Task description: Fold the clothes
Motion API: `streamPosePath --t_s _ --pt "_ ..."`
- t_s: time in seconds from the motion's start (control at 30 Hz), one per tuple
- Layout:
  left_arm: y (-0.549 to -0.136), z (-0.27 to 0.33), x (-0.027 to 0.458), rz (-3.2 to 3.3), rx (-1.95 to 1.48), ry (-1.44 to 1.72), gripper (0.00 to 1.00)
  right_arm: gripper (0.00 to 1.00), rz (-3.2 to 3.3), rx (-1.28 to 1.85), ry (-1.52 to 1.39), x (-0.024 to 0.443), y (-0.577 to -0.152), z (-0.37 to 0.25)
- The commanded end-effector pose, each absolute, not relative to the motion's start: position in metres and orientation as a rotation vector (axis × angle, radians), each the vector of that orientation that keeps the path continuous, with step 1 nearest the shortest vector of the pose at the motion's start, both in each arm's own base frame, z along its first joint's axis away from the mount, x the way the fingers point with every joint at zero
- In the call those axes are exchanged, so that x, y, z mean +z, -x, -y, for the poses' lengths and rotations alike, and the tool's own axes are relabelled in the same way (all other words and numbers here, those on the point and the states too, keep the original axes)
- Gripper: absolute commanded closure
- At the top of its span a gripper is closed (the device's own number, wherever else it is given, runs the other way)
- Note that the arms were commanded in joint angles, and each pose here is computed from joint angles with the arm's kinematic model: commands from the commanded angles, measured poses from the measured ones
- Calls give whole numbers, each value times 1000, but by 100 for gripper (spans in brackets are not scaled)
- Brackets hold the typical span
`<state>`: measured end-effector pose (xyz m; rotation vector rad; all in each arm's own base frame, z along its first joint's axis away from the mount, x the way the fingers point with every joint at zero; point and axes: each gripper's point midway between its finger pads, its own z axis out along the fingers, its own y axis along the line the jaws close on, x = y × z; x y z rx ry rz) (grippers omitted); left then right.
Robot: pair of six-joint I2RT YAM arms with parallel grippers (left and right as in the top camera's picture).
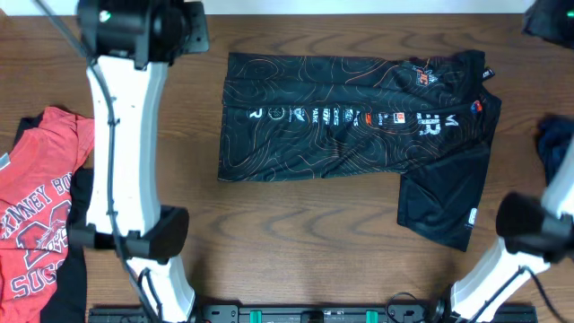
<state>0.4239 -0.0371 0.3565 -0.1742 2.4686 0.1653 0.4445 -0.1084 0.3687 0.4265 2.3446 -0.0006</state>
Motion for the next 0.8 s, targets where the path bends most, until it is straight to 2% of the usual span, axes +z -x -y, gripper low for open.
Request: streamPosePath --t_s 0.0,0.2,0.43,0.53,0.63,0.77 --pt "-402 34 380 -2402 283 203 65 40 -2249 -47 -427 413 -411 106" --pt "-346 59 436 -2240 258 177 66 37 -2185 -49 -438 456 -337 87" --pt "-293 74 457 -2156 296 149 66 37 -2138 -26 -458 472 -264 67" --pt "-275 90 466 -2116 257 71 66 33 -2069 -8 -468 482 -228 56" --pt "-262 104 466 -2113 199 23 66 29 -2041 -3 -470 476 -197 48" --pt "-255 112 450 -2139 218 10 66 26 -2130 45 -488 425 -169 34"
